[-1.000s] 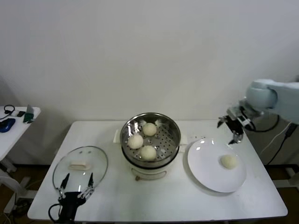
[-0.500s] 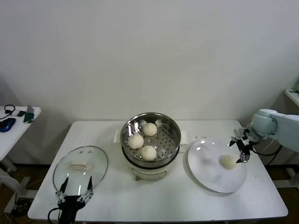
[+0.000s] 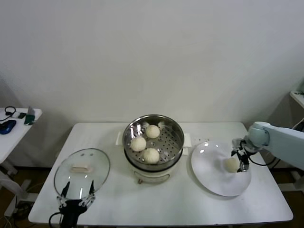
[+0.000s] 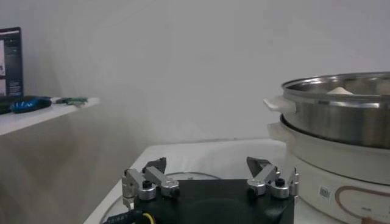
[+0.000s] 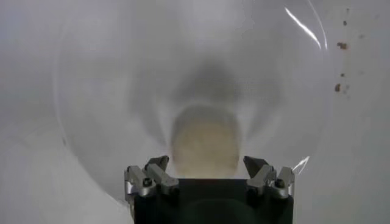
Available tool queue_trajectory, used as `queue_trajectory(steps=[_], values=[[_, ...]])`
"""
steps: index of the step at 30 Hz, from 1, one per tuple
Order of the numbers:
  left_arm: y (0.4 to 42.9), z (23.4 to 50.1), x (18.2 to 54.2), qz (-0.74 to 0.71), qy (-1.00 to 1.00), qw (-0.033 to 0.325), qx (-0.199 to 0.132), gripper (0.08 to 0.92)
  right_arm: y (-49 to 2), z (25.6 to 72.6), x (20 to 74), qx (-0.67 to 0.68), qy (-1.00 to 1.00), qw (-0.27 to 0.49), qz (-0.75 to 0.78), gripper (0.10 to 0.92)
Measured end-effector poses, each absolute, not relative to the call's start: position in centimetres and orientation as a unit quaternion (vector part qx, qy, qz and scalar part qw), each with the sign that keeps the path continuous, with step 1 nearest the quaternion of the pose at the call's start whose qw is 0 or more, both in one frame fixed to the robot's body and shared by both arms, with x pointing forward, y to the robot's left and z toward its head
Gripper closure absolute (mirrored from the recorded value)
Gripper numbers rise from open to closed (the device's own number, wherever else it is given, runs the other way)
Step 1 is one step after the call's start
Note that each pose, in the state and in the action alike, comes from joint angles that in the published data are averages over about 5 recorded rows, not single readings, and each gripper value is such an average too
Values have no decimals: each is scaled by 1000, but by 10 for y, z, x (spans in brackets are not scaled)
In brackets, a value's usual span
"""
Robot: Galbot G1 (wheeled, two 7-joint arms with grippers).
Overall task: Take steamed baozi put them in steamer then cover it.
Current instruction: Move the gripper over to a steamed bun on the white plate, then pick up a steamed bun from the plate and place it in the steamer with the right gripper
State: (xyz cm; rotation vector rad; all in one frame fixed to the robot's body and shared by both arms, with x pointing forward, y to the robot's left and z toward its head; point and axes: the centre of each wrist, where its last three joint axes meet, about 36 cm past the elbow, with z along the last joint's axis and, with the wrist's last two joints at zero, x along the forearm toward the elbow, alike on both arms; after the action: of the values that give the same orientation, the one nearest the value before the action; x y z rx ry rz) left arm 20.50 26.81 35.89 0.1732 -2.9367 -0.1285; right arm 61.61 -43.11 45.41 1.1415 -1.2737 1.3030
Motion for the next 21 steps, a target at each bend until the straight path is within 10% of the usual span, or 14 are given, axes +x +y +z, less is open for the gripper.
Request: queue_trajectory(steps=[21], values=[[265, 368, 208, -43, -994, 88, 54, 177, -414, 536, 619, 475, -558, 437, 523, 352]])
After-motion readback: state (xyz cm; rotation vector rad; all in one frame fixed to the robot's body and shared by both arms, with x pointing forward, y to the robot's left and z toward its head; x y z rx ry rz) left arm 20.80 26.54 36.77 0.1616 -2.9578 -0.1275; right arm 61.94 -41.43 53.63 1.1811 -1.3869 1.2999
